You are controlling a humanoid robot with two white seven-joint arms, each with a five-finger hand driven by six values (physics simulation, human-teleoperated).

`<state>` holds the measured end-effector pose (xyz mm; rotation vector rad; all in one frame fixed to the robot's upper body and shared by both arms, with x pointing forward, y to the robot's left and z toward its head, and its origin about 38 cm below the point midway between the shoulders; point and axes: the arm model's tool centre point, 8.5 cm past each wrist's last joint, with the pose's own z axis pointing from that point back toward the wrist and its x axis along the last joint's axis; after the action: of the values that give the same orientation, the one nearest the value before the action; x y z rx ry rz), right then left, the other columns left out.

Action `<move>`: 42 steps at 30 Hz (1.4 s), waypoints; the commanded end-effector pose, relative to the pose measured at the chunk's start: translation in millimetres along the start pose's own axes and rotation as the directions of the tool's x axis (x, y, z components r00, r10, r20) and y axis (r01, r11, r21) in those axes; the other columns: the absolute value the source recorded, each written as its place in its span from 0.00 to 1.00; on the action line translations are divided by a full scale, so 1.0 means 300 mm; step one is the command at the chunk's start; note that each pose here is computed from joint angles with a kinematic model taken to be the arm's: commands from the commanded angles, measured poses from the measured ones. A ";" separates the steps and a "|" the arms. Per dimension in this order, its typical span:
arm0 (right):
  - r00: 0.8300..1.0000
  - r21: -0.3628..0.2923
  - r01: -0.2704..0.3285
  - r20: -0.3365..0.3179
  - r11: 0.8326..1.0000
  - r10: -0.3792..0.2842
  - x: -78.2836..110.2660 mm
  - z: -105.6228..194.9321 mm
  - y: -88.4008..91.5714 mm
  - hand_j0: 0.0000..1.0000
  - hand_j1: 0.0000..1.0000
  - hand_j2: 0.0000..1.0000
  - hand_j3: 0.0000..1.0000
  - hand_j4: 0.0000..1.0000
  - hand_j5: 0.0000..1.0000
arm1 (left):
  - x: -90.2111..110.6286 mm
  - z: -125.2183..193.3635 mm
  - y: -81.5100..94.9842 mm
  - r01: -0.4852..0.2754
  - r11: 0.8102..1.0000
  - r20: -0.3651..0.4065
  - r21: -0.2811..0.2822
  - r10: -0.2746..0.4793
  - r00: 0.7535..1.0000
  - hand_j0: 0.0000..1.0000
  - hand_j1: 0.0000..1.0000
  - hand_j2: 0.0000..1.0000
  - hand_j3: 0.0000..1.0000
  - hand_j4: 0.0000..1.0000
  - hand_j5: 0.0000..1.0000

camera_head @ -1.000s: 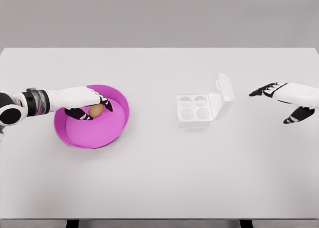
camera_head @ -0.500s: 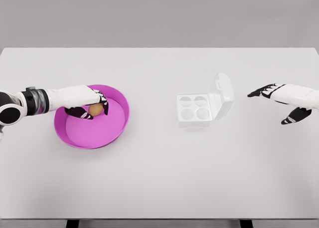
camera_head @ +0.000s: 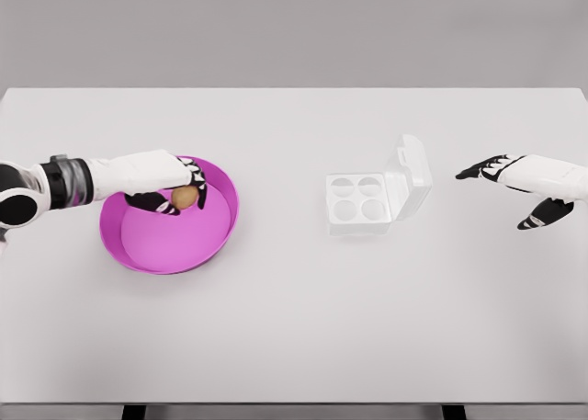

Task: Pack egg into the box and close the box lid

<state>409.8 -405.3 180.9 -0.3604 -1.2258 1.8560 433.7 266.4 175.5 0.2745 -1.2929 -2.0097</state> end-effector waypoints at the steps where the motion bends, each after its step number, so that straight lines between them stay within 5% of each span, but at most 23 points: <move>1: 1.000 -0.005 0.004 0.000 1.000 -0.004 0.000 0.002 -0.003 1.00 1.00 1.00 1.00 1.00 1.00 | 0.013 0.000 0.010 -0.002 1.000 0.015 0.011 0.002 1.000 0.44 0.44 0.44 0.44 0.44 0.44; 16: 1.000 -0.004 -0.005 0.010 1.000 0.005 0.013 -0.001 -0.006 1.00 1.00 1.00 1.00 1.00 1.00 | 0.094 0.016 0.081 0.054 0.996 0.068 0.076 -0.059 0.996 0.40 0.40 0.40 0.40 0.40 0.40; 42: 0.999 -0.007 0.009 0.049 1.000 -0.009 0.048 -0.050 0.016 1.00 1.00 1.00 1.00 1.00 1.00 | 0.215 -0.114 0.129 0.011 0.987 0.186 0.158 -0.041 0.982 0.40 0.40 0.40 0.40 0.40 0.40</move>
<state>408.0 -386.7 171.8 -0.3171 -1.2591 1.8690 423.2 193.6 204.8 0.1893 -1.5649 -2.0059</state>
